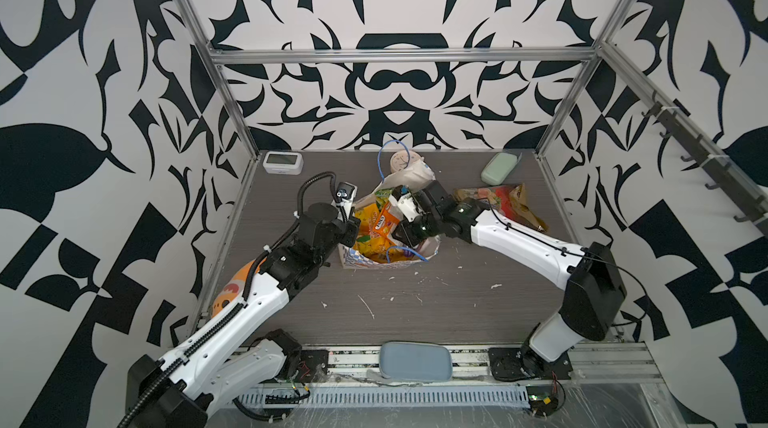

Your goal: Take the snacks out of the paper bag

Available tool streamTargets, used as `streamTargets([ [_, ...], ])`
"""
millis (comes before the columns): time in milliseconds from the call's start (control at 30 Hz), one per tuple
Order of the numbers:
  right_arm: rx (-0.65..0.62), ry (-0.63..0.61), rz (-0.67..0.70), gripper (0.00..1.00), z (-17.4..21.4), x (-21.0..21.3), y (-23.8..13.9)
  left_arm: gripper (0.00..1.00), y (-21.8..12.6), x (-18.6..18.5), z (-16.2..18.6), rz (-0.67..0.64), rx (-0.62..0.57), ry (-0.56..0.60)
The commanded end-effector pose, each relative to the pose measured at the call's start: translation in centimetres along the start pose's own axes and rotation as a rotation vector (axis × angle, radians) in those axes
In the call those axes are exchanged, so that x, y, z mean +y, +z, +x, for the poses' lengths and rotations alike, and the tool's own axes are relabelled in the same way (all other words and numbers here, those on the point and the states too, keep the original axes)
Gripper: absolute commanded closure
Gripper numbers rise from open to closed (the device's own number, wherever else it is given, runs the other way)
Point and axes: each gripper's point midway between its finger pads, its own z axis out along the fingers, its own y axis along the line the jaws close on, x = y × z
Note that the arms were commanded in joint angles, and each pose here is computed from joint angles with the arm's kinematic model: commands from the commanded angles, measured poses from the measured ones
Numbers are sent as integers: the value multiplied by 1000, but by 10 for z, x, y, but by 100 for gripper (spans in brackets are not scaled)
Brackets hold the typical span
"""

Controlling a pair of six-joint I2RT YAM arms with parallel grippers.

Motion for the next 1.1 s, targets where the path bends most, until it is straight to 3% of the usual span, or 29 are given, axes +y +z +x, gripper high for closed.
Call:
streamTargets([
  [0, -17, 13, 84, 80, 22, -15, -8, 100, -13, -20, -17, 103, -126, -23],
  [167, -123, 68, 218, 81, 42, -46, -18, 100, -20, -44, 2, 151, -120, 21],
  [433, -391, 33, 208, 72, -36, -20, -83, 100, -13, -49, -23, 103, -148, 111],
  [500, -427, 49, 263, 65, -53, -23, -101, 100, -10, -50, -31, 101, -156, 117],
  [533, -440, 68, 303, 58, -60, -27, -108, 100, -8, -51, -35, 102, -167, 121],
  [600, -429, 123, 405, 47, -68, -42, -116, 100, -6, -53, -39, 103, -186, 125],
  [800, -213, 189, 479, 44, -65, -56, -74, 100, -4, -54, -47, 102, -206, 127],
  [933, -176, 252, 480, 43, -59, -58, -66, 100, -7, -52, -49, 93, -213, 126],
  [1067, -112, 259, 528, 35, -49, -61, -64, 100, -6, -51, -49, 88, -207, 129],
])
